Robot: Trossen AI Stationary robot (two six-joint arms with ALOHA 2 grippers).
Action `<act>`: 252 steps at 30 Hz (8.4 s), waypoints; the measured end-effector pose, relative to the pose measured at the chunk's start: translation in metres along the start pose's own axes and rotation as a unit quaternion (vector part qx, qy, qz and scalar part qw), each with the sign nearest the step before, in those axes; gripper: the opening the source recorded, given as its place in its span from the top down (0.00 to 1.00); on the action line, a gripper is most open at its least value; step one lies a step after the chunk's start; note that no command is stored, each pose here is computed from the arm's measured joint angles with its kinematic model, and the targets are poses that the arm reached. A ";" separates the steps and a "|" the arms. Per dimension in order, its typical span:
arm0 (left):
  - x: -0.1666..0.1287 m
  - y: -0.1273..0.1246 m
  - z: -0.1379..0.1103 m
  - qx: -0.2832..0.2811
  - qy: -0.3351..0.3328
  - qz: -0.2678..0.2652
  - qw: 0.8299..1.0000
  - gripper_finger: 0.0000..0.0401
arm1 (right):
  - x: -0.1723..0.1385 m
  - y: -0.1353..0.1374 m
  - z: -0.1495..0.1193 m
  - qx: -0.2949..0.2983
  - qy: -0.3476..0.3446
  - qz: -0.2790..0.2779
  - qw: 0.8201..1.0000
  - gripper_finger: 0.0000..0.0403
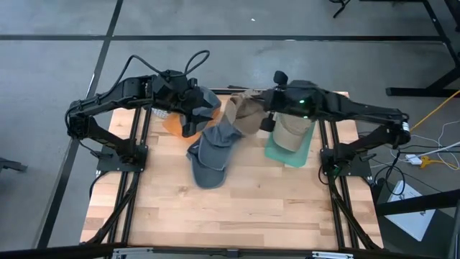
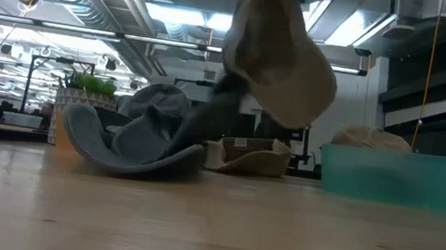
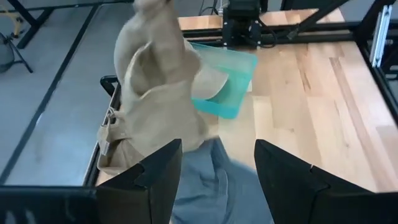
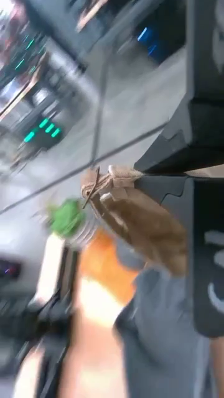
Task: Pick & Place hat
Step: Put the brown cap into the blue bin
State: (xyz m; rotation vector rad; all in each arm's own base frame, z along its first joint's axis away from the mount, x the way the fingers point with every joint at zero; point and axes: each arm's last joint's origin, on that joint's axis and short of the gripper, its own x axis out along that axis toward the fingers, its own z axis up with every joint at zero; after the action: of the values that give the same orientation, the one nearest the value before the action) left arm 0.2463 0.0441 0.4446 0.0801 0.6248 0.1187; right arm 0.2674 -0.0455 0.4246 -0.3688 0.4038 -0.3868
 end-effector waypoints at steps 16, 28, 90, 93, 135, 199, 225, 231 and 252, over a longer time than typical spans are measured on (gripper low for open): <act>-0.001 -0.006 0.015 0.065 -0.079 -0.040 0.994 0.51 | -0.049 -0.019 0.013 0.057 -0.133 0.130 0.981 0.99; 0.039 -0.009 0.024 -0.116 -0.073 -0.081 0.987 0.51 | -0.031 -0.013 0.013 0.056 -0.119 0.135 0.982 0.99; 0.064 -0.009 0.025 -0.022 -0.057 0.047 0.997 0.99 | -0.024 -0.008 0.011 0.171 -0.091 0.173 0.966 0.97; 0.063 -0.010 0.023 -0.014 -0.045 0.067 0.997 0.99 | -0.021 -0.006 0.008 0.196 -0.070 0.179 0.962 0.97; -0.016 -0.049 0.022 0.268 -0.125 -0.027 0.955 0.99 | 0.056 0.039 -0.009 0.239 0.010 0.417 0.877 0.42; 0.039 -0.022 0.017 0.017 -0.033 -0.028 0.999 0.34 | 0.026 0.023 -0.007 0.045 -0.017 0.235 0.971 0.98; 0.075 -0.005 0.015 0.045 -0.014 -0.038 0.998 0.54 | 0.024 0.024 -0.003 0.064 -0.043 0.269 0.960 0.98; 0.075 -0.005 0.018 0.069 -0.038 -0.059 0.995 0.71 | 0.024 0.025 -0.002 0.063 -0.049 0.282 0.956 0.98; 0.076 -0.002 0.021 0.100 -0.065 -0.102 0.988 0.35 | 0.023 0.027 -0.001 0.051 -0.064 0.316 0.945 0.98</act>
State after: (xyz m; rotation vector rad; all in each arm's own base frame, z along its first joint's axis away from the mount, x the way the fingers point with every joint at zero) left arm 0.3195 0.0511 0.4173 0.2160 0.5091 -0.1463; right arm 0.2940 -0.0325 0.4054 -0.1455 0.3520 0.2437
